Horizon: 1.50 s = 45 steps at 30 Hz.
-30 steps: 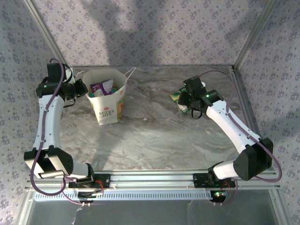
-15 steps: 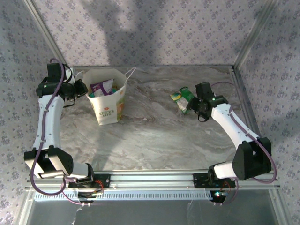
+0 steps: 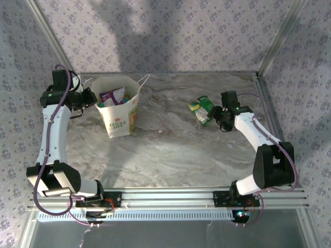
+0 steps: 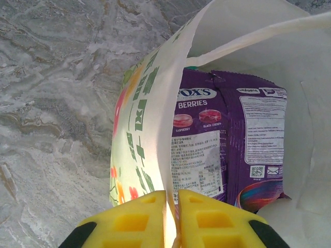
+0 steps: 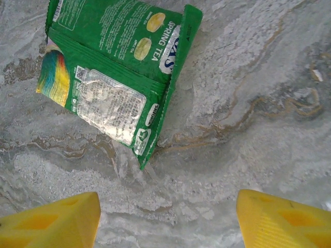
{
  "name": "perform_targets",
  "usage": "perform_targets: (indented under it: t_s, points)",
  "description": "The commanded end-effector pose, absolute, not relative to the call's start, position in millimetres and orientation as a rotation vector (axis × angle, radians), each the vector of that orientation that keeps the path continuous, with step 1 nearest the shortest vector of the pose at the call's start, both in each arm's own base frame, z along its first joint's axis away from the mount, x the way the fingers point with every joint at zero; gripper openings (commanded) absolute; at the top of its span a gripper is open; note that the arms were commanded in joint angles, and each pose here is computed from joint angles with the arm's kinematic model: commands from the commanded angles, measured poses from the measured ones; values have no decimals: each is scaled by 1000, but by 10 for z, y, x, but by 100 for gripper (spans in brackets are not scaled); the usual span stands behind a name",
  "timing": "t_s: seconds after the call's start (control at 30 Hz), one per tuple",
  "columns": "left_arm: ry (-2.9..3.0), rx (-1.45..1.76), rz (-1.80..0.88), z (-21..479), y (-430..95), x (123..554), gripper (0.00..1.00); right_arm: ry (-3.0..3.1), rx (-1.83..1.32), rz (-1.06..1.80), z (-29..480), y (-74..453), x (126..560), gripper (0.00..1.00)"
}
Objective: Place the snacks into the paper bag
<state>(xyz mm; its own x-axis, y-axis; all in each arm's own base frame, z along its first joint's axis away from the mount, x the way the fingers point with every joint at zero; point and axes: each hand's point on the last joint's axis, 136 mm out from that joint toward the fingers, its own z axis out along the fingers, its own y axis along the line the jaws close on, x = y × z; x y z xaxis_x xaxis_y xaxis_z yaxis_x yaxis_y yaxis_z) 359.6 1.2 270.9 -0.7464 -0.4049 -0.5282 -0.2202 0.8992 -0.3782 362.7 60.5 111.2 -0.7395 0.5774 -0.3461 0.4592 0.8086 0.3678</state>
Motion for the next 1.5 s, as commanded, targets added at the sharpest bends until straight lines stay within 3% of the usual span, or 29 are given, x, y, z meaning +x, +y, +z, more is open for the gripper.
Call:
perform_targets:
  t_s: [0.0,0.77,1.47]
  points:
    - [2467,-455,-367,2679,41,3527,16,2565,766,422,984,644,3726,71]
    - [2486,-464,-320,2634,90,3446,16,2625,798,573,527,782,4157,76]
    - [2487,-463,-301,2623,108,3433,16,2631,828,626,381,864,4442,69]
